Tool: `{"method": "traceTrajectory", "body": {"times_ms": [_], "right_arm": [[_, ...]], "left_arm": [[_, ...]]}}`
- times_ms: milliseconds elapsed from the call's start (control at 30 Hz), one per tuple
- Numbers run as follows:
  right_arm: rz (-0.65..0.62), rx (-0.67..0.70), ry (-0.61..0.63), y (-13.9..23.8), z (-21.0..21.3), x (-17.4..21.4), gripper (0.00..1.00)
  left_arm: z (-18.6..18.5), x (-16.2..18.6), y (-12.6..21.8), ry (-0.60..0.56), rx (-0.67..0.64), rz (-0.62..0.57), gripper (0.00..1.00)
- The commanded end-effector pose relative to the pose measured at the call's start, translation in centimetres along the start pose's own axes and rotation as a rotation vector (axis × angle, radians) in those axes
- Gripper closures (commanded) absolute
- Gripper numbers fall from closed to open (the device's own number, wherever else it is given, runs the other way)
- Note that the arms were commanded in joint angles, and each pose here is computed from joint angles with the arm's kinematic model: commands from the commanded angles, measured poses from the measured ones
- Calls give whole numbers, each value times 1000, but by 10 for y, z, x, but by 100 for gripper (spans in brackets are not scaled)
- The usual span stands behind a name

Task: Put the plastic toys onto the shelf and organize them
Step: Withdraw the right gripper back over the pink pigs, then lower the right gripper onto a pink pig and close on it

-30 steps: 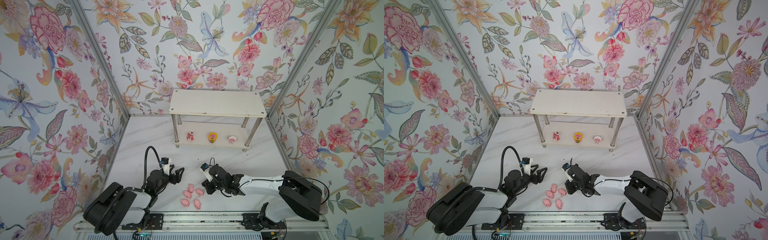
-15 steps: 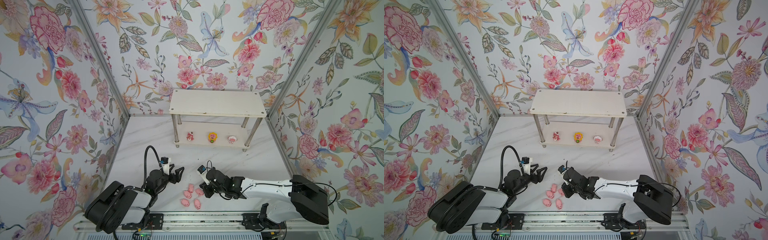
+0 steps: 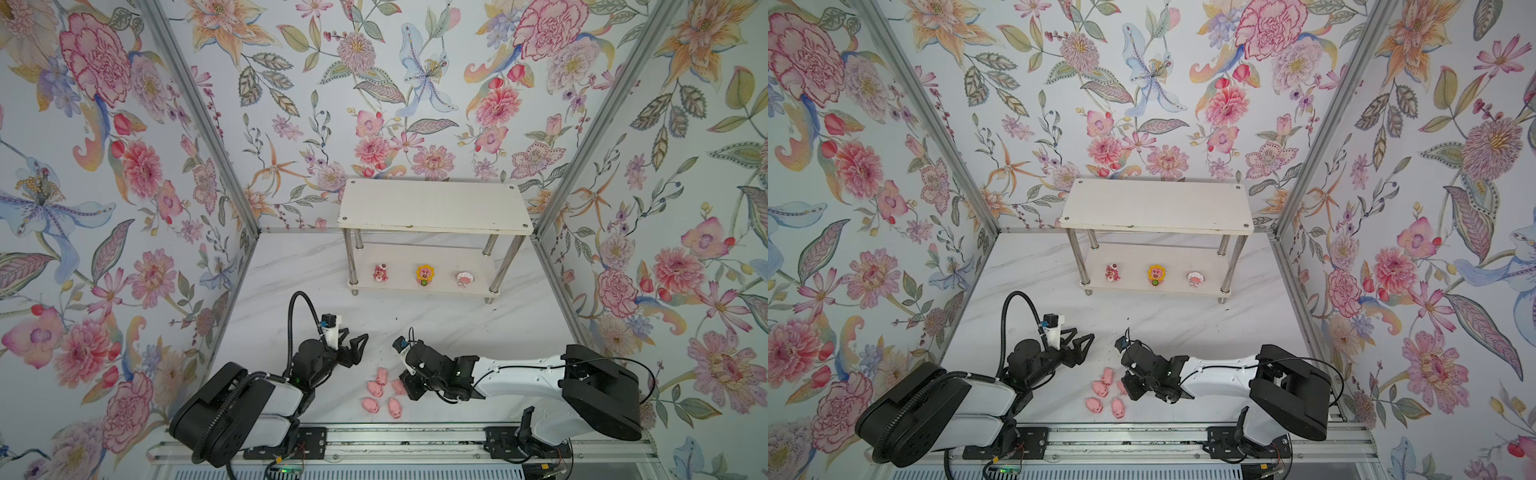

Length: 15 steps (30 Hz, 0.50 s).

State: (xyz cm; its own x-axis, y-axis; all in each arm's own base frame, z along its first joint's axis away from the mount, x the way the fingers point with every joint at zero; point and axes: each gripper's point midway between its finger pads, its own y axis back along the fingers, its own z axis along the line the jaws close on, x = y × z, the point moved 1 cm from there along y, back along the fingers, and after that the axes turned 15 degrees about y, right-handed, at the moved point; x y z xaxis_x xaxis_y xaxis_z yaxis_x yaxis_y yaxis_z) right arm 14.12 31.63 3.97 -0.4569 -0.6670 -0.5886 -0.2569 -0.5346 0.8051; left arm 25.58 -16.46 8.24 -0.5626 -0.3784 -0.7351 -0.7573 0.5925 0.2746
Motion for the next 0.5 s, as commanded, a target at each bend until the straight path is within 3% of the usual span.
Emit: {"method": "traceTrajectory", "body": {"times_ms": [0, 233, 467], "right_arm": [[36, 28, -40, -5, -13, 14, 100], [-18, 28, -142, -4, -40, 4, 100], [-29, 3, 4, 22, 3, -11, 100]], "left_arm": [[-3, -8, -1, 3, 18, -26, 21], [-2, -8, 0, 3, 18, -28, 21], [-2, -8, 0, 8, 21, -25, 21]]}}
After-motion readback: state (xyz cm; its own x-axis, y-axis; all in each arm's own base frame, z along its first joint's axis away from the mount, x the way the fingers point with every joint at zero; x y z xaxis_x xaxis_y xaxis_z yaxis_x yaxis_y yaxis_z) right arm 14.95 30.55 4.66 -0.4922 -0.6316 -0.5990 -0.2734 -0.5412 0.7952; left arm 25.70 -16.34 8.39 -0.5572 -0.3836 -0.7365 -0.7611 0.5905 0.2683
